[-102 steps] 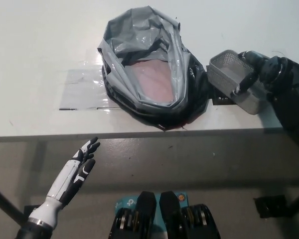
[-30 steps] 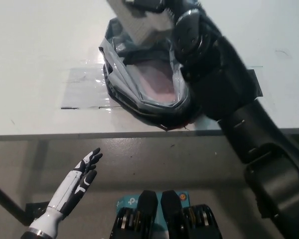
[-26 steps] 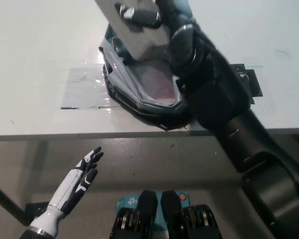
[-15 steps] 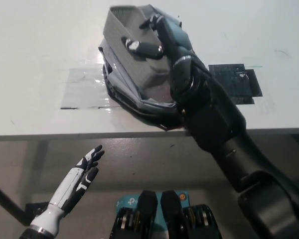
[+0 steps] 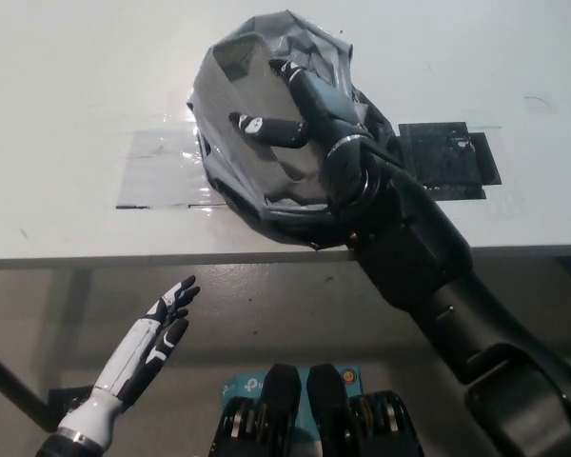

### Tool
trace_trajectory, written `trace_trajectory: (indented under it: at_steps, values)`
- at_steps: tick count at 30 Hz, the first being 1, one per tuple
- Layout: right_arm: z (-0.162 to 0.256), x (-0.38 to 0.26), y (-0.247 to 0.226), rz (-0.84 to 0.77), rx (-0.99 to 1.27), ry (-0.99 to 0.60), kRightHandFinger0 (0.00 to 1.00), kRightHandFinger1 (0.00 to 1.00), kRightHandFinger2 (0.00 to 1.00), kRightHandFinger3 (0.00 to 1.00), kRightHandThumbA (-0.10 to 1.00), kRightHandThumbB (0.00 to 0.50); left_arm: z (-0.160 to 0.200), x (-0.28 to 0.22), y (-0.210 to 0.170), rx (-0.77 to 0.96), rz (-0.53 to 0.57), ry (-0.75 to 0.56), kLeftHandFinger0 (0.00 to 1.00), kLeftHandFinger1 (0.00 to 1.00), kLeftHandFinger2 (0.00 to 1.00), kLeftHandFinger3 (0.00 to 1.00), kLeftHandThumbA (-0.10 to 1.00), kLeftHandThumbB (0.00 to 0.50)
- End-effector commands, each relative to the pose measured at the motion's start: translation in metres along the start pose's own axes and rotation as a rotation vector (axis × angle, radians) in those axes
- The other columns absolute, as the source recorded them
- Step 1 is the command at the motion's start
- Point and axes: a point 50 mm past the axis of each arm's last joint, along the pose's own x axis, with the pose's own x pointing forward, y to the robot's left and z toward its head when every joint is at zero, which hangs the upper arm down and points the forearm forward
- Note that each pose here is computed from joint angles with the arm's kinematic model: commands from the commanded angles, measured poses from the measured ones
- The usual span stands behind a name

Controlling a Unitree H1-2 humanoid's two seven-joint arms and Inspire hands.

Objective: Use the right hand to pick up a small rectangular container and put it into a plastic bag and lift the bag

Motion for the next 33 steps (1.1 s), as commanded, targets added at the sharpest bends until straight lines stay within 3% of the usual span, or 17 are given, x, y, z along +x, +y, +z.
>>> trace_trajectory:
  at_steps: [1, 11, 18, 25, 33]
  values:
    - [0.035, -0.002, -0.024, 0.025, -0.115, -0.079, 1.0, 1.0, 1.0, 1.0, 0.89, 0.46, 0.013, 0.007, 0.01, 0.012, 0.008, -0.054, 0.98, 1.0, 1.0, 1.0, 1.0, 0.5]
    - [0.056, -0.007, -0.029, 0.006, -0.16, -0.128, 1.0, 1.0, 1.0, 1.0, 0.97, 0.487, 0.013, 0.002, 0.013, 0.032, 0.019, -0.048, 0.97, 1.0, 1.0, 1.0, 1.0, 0.5]
    - [0.072, -0.013, -0.041, -0.067, -0.172, -0.163, 1.0, 1.0, 1.0, 1.0, 0.98, 0.464, 0.011, -0.003, 0.015, 0.016, 0.026, -0.039, 0.96, 1.0, 1.0, 1.0, 1.0, 0.5]
    - [0.088, -0.029, -0.077, -0.274, -0.218, -0.207, 1.0, 1.0, 1.0, 1.0, 0.99, 0.433, 0.009, -0.004, 0.015, 0.016, 0.023, -0.034, 0.96, 1.0, 1.0, 1.0, 1.0, 0.5]
    - [0.076, -0.04, -0.092, -0.356, -0.223, -0.172, 1.0, 1.0, 1.0, 1.0, 0.95, 0.407, 0.007, -0.011, 0.013, 0.013, 0.021, -0.025, 0.95, 1.0, 1.0, 1.0, 1.0, 0.5]
